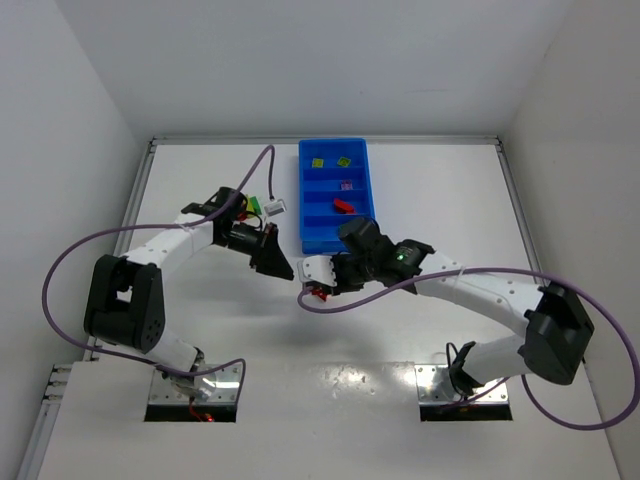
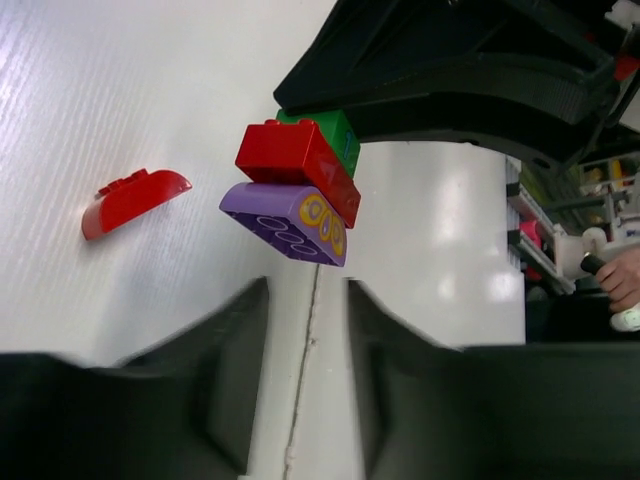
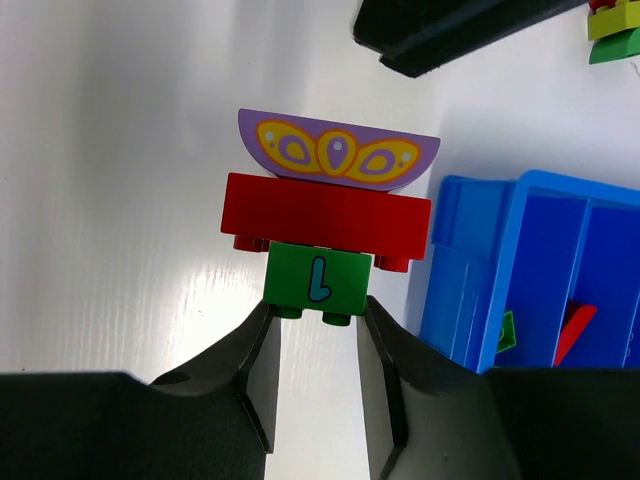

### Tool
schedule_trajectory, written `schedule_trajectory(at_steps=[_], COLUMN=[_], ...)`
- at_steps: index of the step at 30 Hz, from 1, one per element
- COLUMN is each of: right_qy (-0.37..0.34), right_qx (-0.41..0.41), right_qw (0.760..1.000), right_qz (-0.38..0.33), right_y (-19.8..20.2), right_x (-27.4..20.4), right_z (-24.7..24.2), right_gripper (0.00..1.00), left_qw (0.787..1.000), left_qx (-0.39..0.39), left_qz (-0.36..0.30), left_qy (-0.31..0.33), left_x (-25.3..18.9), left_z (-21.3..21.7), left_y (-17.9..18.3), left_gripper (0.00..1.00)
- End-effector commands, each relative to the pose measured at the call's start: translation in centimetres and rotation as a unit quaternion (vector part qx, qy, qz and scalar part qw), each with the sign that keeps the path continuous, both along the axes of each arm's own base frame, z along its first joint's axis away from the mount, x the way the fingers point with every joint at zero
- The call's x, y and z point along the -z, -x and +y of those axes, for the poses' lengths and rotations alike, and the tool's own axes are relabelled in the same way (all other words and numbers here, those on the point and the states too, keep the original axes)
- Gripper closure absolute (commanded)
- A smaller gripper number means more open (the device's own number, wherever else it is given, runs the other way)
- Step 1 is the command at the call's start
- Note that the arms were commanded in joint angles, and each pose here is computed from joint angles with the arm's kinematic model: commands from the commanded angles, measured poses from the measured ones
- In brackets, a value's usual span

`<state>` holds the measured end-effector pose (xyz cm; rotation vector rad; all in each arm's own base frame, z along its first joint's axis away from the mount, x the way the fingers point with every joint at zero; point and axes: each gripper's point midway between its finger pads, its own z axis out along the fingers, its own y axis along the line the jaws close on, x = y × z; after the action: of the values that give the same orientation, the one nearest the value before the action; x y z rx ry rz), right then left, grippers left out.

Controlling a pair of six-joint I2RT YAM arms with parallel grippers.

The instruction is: Sort the legos into containers by color

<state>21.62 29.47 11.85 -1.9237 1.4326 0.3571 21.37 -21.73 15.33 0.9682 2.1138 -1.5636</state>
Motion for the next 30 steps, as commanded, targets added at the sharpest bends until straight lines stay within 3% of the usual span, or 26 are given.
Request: schedule_trajectory(at_steps=[1, 7, 10, 21, 25, 28, 30], right_qy=[-0.027, -0.047, -0.064, -0.111, -0.109, -0.106, -0.103], right_qx=[0.017, 0.020, 0.010, -0.009, -0.018, -0.022, -0.022], right_qw=[0.999, 0.999, 0.998, 0.994, 0.994, 0.994, 0.994], right_qz=[-0.007, -0.009, -0.009, -0.004, 0.002, 0.005, 0.003], right_y=[-0.3, -0.7, -0.6, -0.5, 0.1, 0.3, 0.3], right_x=[-1.6, -2.5, -3.7, -7.4, -7.2, -6.7, -6.4], right_z=[0.2, 1.1, 2.2, 5.0, 5.1, 5.6, 5.9], right_gripper=[1.00, 1.00, 1.00, 1.00, 1.00, 1.00, 1.00], left_qw=[0.999, 0.999, 0.999, 0.999, 0.997, 0.996, 0.995], left_qx=[0.010, 0.015, 0.015, 0.011, 0.021, 0.026, 0.029], left_qz=[-0.023, -0.013, -0.013, -0.005, -0.002, 0.001, 0.003], left_qy=[0.031, 0.049, 0.049, 0.041, 0.071, 0.085, 0.093], left_x=[-1.4, -2.1, -2.1, -1.3, -2.5, -3.0, -3.3], left_z=[-0.3, -0.5, -0.5, -0.6, -0.9, -1.1, -1.1], left_y=[-0.4, 0.0, 0.0, -0.5, -0.3, -0.3, -0.2], left_gripper=[0.52, 0.18, 0.14, 0.12, 0.12, 0.20, 0.37])
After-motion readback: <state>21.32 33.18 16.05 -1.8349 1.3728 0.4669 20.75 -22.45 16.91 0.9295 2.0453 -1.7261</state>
